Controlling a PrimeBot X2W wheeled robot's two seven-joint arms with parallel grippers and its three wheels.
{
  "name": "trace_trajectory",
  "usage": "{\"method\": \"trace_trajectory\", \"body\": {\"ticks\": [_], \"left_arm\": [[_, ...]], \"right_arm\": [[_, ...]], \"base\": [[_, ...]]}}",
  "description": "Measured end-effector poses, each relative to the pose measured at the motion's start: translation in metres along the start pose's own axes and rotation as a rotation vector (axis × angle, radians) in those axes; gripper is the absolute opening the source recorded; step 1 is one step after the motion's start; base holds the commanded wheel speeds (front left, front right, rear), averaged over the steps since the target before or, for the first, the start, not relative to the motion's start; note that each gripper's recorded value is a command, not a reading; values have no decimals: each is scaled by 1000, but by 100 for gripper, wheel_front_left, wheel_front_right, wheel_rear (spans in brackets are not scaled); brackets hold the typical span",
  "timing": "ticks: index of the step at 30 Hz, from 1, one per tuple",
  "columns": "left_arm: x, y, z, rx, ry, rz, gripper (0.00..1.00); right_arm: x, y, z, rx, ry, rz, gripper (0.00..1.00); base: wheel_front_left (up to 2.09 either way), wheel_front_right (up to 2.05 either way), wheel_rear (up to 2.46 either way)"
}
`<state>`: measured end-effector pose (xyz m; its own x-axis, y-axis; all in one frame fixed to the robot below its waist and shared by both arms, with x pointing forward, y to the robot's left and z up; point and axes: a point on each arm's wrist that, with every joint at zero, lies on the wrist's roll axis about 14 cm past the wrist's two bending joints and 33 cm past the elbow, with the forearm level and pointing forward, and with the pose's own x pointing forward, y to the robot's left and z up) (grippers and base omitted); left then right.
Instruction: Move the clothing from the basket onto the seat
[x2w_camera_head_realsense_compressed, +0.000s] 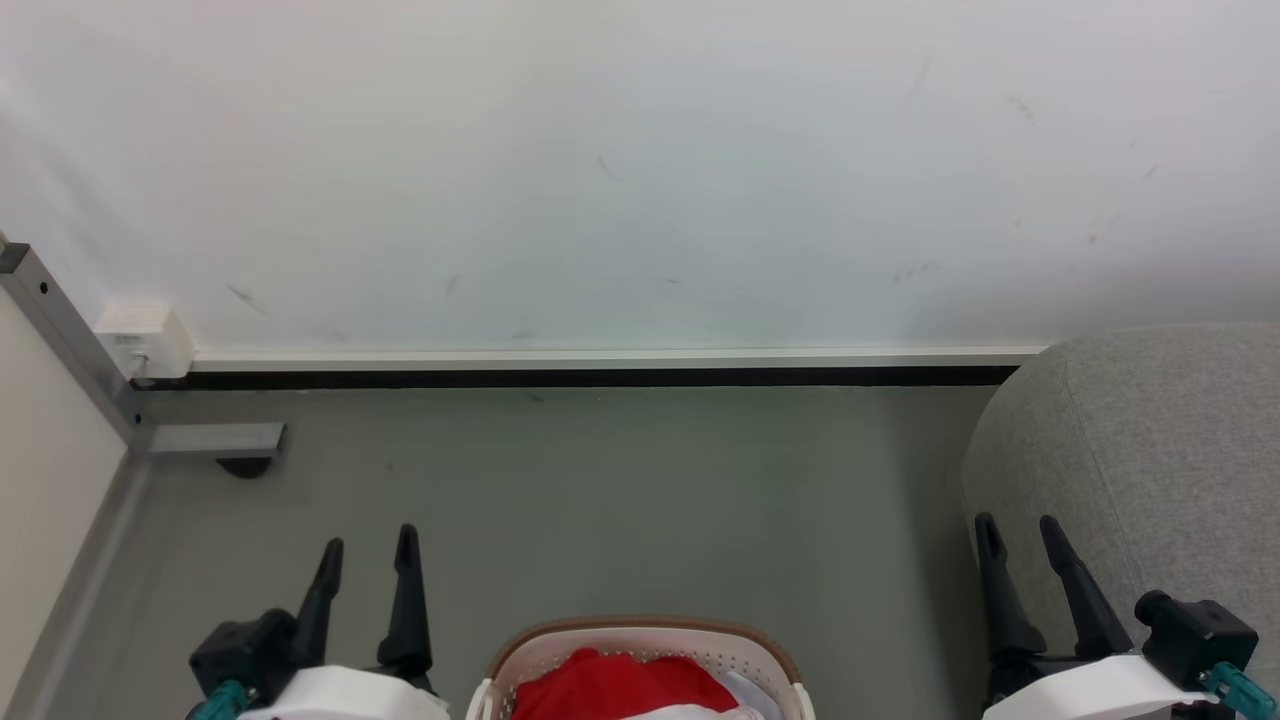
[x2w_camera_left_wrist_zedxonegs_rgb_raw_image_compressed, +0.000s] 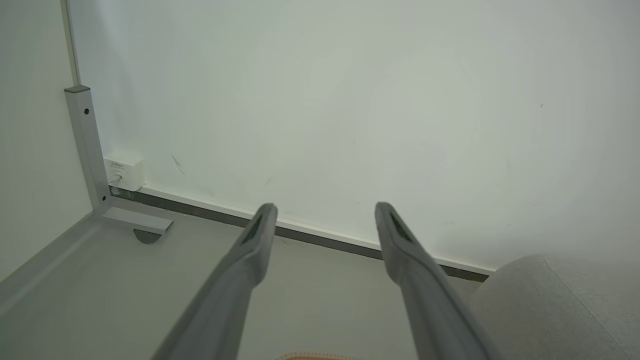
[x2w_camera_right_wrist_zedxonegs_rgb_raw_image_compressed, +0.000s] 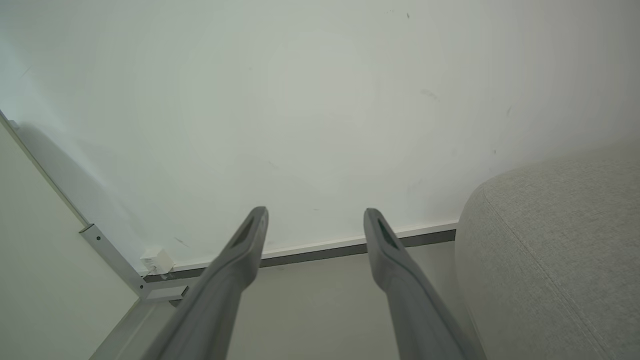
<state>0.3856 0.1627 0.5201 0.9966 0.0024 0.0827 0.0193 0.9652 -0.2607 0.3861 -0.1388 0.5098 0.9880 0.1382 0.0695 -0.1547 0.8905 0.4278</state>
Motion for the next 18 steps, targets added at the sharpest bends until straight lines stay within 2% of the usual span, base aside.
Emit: {"method": "trace_trajectory", "body": {"ticks": [18], "left_arm": [[2, -6, 4, 135, -35, -25, 100]], "right_arm": [[2, 7, 2, -108, -18, 34, 100]], "base": [[0, 0, 0]]}}
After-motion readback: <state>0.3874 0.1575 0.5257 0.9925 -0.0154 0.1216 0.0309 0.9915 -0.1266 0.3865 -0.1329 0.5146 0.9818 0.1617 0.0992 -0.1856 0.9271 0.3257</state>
